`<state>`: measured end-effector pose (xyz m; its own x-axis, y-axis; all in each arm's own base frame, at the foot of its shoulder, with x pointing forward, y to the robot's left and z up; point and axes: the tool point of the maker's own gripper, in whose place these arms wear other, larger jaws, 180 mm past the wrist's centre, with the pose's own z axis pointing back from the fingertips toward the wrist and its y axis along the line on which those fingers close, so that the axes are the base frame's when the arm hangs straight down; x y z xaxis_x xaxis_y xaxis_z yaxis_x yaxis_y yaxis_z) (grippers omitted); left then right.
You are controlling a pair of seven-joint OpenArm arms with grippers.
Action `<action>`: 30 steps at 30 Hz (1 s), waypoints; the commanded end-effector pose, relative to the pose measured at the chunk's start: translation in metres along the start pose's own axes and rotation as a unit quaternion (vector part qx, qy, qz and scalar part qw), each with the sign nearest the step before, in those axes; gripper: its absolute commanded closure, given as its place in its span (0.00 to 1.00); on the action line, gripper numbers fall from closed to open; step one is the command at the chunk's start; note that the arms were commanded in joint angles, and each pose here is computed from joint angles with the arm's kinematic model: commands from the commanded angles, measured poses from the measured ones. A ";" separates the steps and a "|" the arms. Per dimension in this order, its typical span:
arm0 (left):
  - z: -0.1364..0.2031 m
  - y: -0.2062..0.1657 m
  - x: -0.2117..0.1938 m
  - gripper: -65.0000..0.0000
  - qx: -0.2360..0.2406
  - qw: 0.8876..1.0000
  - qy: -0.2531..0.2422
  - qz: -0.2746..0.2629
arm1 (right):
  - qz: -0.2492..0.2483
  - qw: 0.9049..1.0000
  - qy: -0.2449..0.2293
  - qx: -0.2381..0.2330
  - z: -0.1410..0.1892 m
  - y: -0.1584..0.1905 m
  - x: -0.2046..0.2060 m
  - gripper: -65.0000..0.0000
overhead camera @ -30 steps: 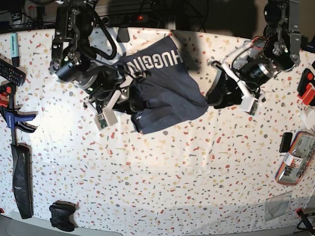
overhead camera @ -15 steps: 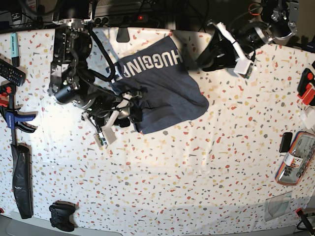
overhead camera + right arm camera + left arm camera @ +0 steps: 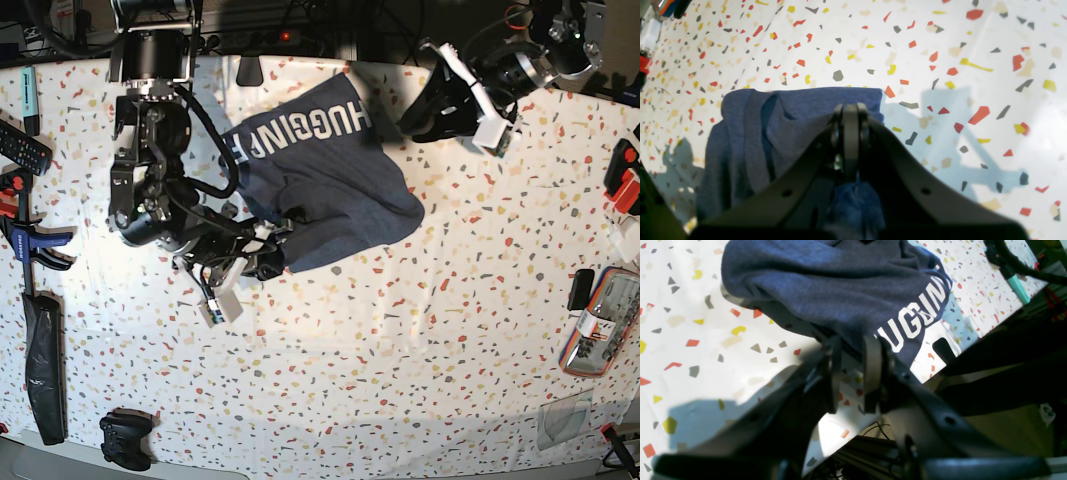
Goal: Fold the T-shirt properly
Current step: 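Straighten the bundle's edges with the right gripper, pulling it square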
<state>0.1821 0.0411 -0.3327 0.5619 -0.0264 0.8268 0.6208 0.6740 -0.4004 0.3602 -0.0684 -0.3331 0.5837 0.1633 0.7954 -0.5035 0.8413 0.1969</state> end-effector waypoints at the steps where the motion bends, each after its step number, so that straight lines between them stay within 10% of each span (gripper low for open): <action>1: 0.002 -0.004 0.013 0.82 -0.008 1.000 -0.024 -0.005 | 0.008 0.999 -0.041 0.002 0.003 0.000 0.025 1.00; 8: 0.002 -0.004 0.011 0.82 -0.007 1.000 -0.022 -0.005 | 0.010 0.999 -0.052 0.003 0.002 -0.004 0.041 1.00; 14: 0.002 0.001 0.005 0.82 0.006 1.000 -0.004 -0.023 | 0.006 1.000 -0.003 0.017 0.001 0.000 0.029 0.59; 26: 0.002 0.000 0.006 0.82 0.005 1.000 -0.007 -0.022 | -0.042 0.999 0.025 0.024 -0.016 -0.006 0.001 0.69; 30: 0.002 0.000 0.007 0.82 0.005 1.000 -0.010 -0.022 | -0.041 0.999 0.014 0.023 -0.016 -0.007 0.007 0.92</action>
<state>0.1808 0.0445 -0.3397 0.5579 -0.0762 0.8264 0.6274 0.6905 -0.3599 0.3649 -0.0685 -0.3583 0.6871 0.1368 0.7136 -0.4668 0.8357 0.2894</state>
